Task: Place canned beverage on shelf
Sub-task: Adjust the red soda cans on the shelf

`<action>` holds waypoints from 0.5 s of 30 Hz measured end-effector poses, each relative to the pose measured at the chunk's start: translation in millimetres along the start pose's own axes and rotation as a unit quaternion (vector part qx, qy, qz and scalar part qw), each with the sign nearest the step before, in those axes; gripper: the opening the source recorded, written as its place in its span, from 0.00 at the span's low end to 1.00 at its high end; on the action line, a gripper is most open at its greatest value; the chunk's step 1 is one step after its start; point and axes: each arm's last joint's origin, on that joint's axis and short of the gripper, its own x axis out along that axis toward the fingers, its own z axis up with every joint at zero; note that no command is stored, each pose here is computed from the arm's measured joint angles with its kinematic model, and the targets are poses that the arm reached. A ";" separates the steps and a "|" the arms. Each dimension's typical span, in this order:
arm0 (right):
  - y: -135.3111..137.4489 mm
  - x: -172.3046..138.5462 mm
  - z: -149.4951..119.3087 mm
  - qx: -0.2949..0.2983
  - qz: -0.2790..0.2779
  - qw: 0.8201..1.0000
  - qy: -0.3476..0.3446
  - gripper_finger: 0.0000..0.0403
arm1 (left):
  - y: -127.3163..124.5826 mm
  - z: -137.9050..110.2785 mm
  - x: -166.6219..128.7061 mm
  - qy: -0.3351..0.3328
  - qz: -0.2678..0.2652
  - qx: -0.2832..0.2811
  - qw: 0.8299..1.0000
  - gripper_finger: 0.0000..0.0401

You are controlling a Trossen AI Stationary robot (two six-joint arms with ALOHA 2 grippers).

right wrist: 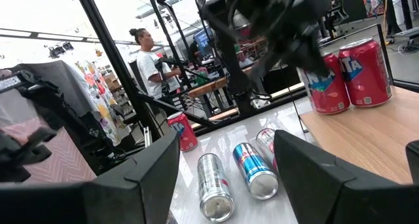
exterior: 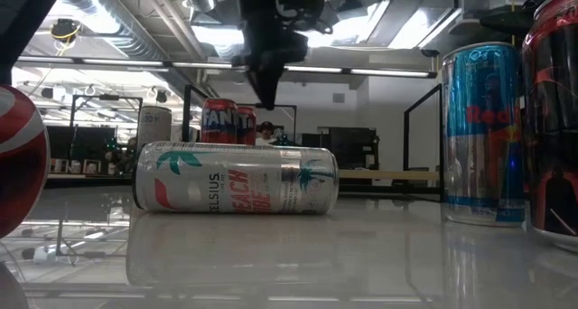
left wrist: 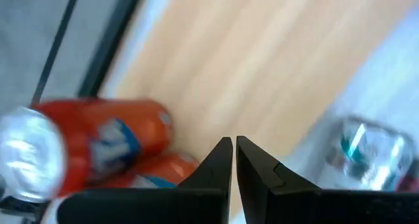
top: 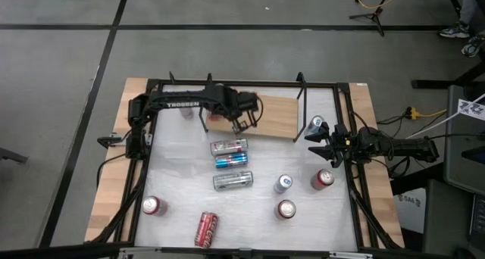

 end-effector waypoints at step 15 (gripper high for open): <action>0.0 0.0 0.0 0.000 0.000 1.000 0.000 0.59 | 78.3 20.2 14.0 0.013 -0.039 -0.067 0.997 0.03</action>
